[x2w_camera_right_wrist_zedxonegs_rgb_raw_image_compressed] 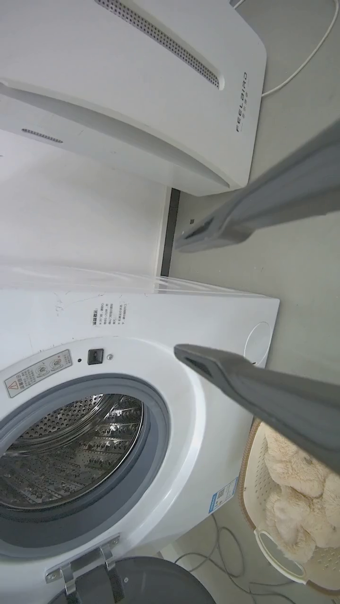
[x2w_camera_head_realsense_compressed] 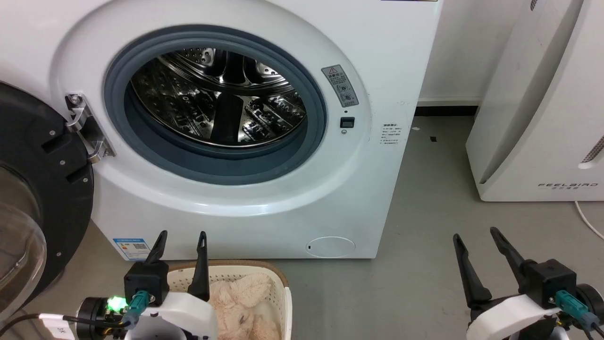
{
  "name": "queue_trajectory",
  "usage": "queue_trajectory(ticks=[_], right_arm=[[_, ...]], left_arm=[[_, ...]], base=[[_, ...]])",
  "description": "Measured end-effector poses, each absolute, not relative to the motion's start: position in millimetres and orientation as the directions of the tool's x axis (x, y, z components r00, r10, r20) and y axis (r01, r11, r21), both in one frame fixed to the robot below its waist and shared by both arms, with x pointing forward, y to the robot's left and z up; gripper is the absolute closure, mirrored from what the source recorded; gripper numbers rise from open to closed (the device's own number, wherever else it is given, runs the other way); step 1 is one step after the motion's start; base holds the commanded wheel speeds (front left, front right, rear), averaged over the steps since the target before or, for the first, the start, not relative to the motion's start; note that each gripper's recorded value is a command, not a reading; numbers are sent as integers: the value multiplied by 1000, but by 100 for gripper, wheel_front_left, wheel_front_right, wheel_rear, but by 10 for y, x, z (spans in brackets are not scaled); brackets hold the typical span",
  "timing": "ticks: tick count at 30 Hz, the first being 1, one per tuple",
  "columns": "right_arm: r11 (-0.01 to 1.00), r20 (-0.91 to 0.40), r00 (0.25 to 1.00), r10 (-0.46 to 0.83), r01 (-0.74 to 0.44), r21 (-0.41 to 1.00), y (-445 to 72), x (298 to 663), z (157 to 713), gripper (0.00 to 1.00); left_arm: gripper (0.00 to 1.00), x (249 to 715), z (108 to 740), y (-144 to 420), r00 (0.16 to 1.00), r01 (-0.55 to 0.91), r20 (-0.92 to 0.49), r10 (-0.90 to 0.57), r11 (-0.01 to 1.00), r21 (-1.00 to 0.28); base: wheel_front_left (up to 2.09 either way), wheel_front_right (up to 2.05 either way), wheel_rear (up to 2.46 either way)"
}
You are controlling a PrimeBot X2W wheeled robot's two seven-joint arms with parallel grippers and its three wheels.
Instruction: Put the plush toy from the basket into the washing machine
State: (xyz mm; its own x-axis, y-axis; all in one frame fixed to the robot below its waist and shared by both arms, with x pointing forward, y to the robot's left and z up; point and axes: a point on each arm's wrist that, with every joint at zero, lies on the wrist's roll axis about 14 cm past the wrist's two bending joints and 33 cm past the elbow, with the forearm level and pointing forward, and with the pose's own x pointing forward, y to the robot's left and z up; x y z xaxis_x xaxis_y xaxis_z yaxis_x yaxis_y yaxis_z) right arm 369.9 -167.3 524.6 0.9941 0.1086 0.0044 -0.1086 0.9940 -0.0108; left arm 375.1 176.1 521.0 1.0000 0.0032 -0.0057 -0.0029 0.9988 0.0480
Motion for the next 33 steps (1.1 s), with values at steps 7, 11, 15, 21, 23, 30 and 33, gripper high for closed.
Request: queue_trajectory(ticks=[7,11,15,21,23,30,33], right_arm=[[995,5,995,98,-98,3,-1707,3716,5219,0],[996,0,996,91,-91,18,-1729,3731,5183,0],[996,-7,997,83,-83,28,-1757,3751,5140,0],[997,-9,998,70,-70,38,-1799,3817,5102,0],[997,-6,998,66,-66,44,-1811,3848,5098,0],[997,-16,999,51,-50,55,-1860,3934,5022,0],[997,-26,999,43,-41,62,-1886,3975,4975,0]], left_arm=[[0,3820,5129,1740,1000,9,-24,-8,998,56],[0,3881,5055,1740,999,18,-43,-16,998,68],[0,3952,4943,1729,997,32,-74,-26,996,81],[0,4069,4734,1707,990,62,-132,-47,992,111],[0,4108,4658,1715,987,68,-154,-49,991,118],[0,4235,4344,1674,967,116,-243,-79,983,142],[0,4289,4199,1667,953,142,-287,-93,978,153]], base=[[0,0,0],[0,0,0],[0,0,0],[0,0,0],[0,0,0],[0,0,0],[0,0,0]])
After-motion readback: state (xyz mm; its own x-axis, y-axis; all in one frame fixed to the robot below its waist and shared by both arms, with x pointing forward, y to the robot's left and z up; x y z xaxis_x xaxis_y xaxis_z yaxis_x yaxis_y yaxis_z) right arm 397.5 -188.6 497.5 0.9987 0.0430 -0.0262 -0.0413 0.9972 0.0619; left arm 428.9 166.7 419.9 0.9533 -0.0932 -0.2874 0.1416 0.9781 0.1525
